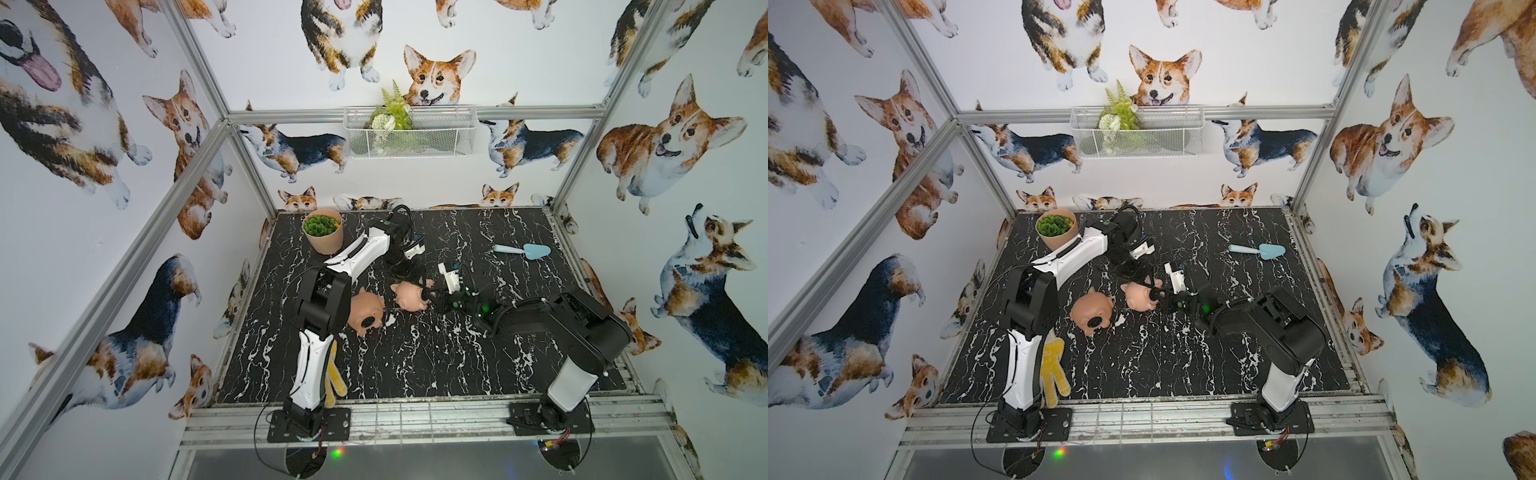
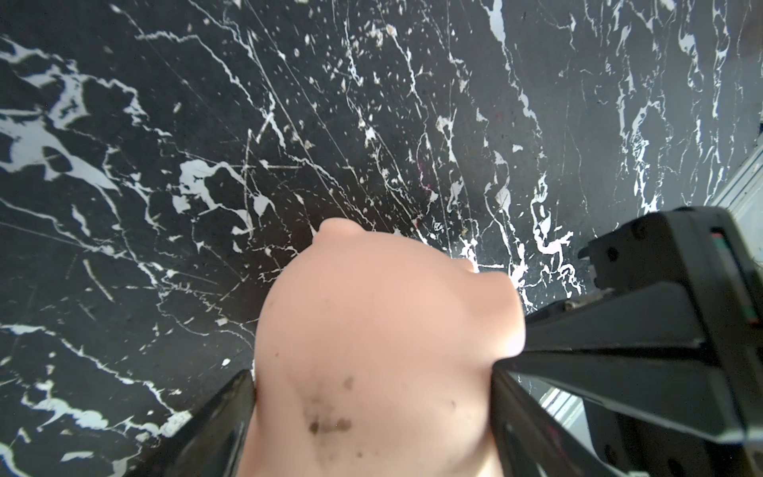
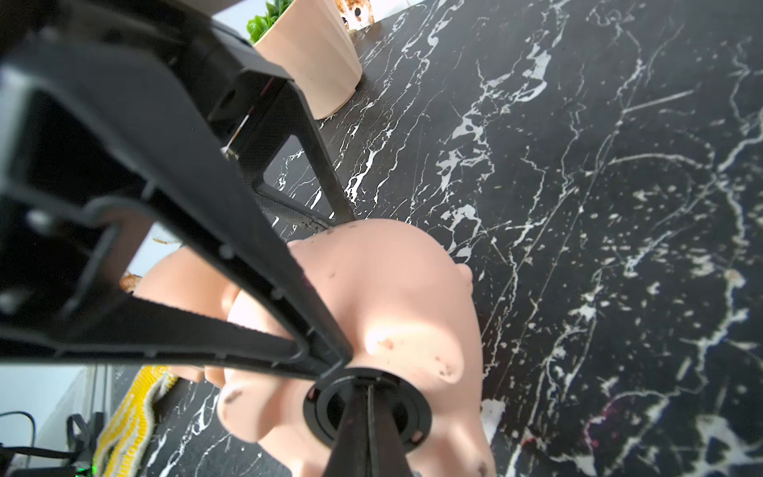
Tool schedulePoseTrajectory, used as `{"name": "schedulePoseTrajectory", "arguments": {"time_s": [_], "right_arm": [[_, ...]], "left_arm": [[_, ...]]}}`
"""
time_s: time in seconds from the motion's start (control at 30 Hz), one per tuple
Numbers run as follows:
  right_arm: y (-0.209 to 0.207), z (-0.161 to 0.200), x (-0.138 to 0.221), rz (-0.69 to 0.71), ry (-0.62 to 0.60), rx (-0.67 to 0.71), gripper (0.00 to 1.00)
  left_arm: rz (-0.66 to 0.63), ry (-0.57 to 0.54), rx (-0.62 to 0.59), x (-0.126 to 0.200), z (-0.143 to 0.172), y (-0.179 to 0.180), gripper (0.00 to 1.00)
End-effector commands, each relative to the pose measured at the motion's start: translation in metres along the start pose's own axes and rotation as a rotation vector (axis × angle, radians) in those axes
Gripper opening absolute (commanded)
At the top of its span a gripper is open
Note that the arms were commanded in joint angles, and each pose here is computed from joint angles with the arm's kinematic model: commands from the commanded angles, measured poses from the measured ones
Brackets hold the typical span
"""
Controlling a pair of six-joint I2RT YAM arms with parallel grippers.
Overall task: Close piggy banks
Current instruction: Screw the knob on the piggy bank.
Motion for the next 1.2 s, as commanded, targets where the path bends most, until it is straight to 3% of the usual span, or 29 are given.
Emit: {"name": "schedulePoseTrajectory", "arguments": {"time_s": [0.0,0.6,1.17], "right_arm": [[0.001,-0.013,0.002,0.021,-0.082,-0.087,0.00],[-0.013,-0.013,0.005,0.109,-0.030,-0.435,0.00],[-0.020,-0.012,0.002,0.059,0.020,-0.594,0.00]], "left_arm": [[0.009,0.065,0.008,-0.004,0.010,-0.002,0.87],[0.021,0.053,0.010,-0.002,0.014,-0.004,0.87],[0.039,0.037,0.008,0.003,0.016,-0.007,0.87]]}}
Point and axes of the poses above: each gripper's point midway between its finger pads, its own x axis back along the fingers, its own y axis along the line the jaws close on, z = x × y, the point moved 10 cm from there along x, back along the fingers, and after that the axes turned 7 degrees about x, right-handed, at the moved point
